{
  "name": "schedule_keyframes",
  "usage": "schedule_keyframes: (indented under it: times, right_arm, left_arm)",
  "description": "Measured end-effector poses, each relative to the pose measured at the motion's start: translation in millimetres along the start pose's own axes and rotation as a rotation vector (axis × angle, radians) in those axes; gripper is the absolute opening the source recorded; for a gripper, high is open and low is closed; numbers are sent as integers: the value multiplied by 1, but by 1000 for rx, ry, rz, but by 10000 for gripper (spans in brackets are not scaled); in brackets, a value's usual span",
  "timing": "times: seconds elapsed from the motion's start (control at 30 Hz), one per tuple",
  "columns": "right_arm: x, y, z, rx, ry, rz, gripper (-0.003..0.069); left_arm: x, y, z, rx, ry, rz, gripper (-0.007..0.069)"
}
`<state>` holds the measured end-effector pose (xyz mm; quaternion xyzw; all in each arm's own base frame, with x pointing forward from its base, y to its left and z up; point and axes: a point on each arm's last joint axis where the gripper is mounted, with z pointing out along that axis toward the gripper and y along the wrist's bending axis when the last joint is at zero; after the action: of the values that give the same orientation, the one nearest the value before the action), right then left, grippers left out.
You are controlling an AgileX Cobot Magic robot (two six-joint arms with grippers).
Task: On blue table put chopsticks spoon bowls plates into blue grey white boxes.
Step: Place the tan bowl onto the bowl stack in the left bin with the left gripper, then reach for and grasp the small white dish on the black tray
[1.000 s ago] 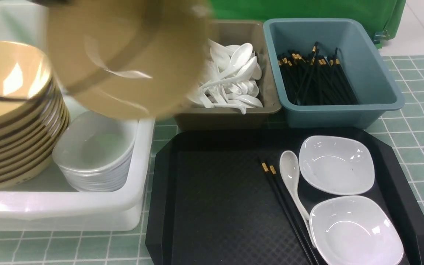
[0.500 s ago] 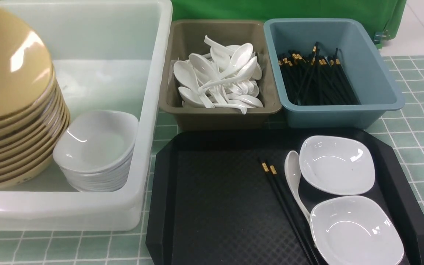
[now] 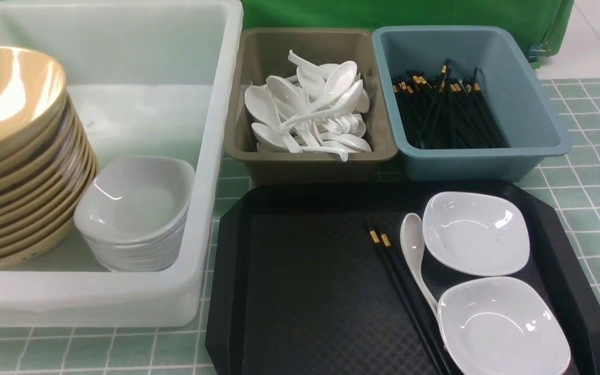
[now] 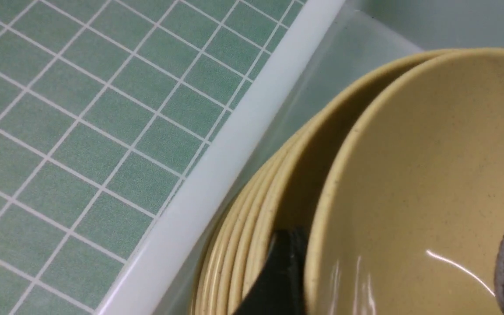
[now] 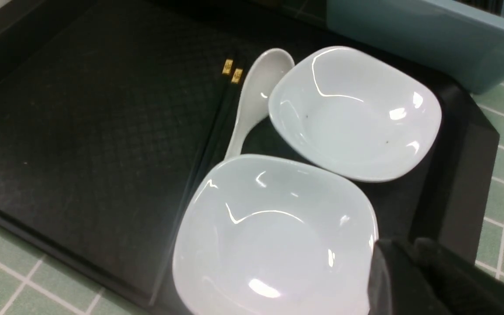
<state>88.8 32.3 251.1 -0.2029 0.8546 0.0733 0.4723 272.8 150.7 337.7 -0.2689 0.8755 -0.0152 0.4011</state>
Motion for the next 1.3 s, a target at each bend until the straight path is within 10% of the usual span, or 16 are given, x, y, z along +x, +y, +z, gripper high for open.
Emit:
schedule_keyframes:
  times: [0.43,0.73,0.9,1.1,1.3]
  right_arm:
    - [14,1,8,4,19,17,111]
    - [-13,-5,26,-60,277,118,303]
    - [-33,-21,59,-7,431,149,405]
    - [-31,-35,119,1,641,178,450]
    - [-9,-38,162,-7,782,214,410]
  left_arm:
    - [-19,-32,-116,55,-222,93,594]
    - [16,-113,-142,347,-164,422,123]
    - [53,-143,-159,468,-230,609,4]
    - [107,-122,-174,503,-349,753,2]
    - [158,-61,-167,314,-402,724,4]
